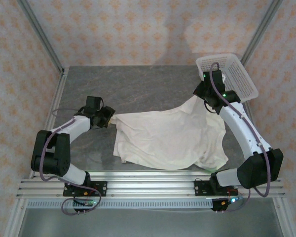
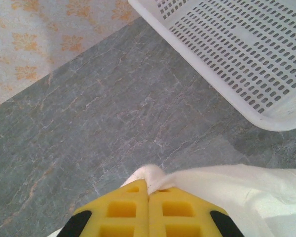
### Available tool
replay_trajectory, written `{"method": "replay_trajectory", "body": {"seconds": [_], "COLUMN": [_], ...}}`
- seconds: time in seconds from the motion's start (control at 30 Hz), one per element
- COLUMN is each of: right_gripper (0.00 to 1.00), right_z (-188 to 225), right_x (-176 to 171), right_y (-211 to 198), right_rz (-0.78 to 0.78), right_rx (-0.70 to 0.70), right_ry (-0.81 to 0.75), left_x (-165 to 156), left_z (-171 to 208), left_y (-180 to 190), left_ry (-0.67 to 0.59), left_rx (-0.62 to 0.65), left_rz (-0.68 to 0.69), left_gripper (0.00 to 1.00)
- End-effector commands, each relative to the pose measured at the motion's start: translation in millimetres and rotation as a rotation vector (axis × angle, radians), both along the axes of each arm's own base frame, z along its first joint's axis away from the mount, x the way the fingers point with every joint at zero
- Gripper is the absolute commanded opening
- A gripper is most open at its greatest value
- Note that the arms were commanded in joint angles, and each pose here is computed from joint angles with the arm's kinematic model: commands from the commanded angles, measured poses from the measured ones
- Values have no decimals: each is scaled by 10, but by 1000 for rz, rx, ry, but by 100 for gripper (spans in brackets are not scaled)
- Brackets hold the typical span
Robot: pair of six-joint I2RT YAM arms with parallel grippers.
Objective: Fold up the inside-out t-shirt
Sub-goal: Flatten out the T-shirt at the center of the table.
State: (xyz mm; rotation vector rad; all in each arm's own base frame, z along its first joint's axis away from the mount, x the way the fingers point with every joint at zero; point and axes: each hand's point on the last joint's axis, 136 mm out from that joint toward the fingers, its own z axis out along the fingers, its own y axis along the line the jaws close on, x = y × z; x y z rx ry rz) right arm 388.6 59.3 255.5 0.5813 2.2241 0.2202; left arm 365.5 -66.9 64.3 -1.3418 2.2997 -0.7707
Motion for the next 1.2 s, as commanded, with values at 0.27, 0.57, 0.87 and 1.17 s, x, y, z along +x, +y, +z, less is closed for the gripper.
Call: {"method": "replay_trajectory", "body": {"seconds": [0.27,0.57,0.87,1.17], "right_gripper": [0,0,0,0], "right_z": [94,117,929,2225], "right_x": [-1,-23,-234,-744], "right_y": [1,14,-119,-375], "right_rz": [1,8,-51,-124], "right_rx": [24,31,79,145], "right_ry": [-36,-32,-219,-544], "left_x": [251,477,181,-424], "left_z": [-83,-62,1052,2338], "left_y": [-56,-35,270,514], "left_ry": [6,-32,-129,-319], "left_rx": [-238,-284,63,284], "left_rz": [220,227,45,7], "left_gripper": [51,9,0,0]}}
